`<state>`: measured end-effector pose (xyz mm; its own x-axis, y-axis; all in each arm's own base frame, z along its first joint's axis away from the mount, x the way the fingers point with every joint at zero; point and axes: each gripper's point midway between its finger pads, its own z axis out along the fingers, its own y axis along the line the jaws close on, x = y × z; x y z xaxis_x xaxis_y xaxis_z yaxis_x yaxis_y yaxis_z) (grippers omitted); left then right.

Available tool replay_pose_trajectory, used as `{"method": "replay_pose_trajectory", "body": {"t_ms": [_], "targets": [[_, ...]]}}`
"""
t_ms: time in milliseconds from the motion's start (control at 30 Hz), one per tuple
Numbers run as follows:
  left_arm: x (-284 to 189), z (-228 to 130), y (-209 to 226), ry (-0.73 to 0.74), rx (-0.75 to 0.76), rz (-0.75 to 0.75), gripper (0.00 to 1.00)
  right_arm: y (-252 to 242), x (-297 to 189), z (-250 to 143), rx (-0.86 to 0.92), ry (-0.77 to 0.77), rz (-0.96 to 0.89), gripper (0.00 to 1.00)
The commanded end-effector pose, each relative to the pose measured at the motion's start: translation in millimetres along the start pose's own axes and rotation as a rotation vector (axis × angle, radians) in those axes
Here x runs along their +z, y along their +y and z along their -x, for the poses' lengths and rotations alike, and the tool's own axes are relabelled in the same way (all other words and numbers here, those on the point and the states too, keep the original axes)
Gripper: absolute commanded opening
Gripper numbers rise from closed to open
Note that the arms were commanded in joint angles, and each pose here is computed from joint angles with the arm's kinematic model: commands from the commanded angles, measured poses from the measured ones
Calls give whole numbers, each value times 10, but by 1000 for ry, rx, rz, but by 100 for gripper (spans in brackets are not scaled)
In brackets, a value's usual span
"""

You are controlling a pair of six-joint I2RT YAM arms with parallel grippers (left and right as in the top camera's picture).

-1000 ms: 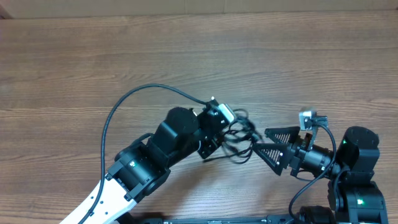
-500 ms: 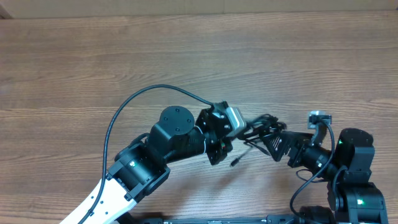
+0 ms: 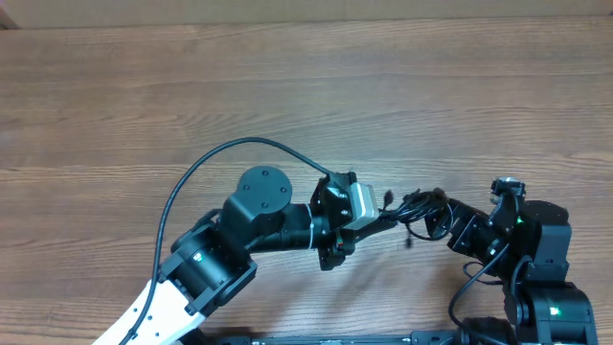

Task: Untangle cables

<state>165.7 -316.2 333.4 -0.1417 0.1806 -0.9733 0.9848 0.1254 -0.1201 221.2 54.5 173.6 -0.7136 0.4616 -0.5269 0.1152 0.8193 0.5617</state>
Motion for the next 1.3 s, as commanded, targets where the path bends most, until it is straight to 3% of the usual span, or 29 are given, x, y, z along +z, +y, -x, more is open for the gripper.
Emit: {"method": "replay_pose_trajectory", "body": {"t_ms": [0,133,400,900,1267], "targets": [[-179,289,-168,-83,62,-12,4,-126,-40,77,8,-43,-83,100],[-249,307,-76,-86,60,71,4,-148,-44,100,7,-54,-96,100],[-375,300,29,-79,51,179,4,-558,-129,47,30,-66,-321,100],[-561,118,486,-32,-92,473,4,-495,-144,86,82,-83,-295,100],[-550,53,468,-9,-111,462,4,145,-65,58,-12,-10,57,100]]}}
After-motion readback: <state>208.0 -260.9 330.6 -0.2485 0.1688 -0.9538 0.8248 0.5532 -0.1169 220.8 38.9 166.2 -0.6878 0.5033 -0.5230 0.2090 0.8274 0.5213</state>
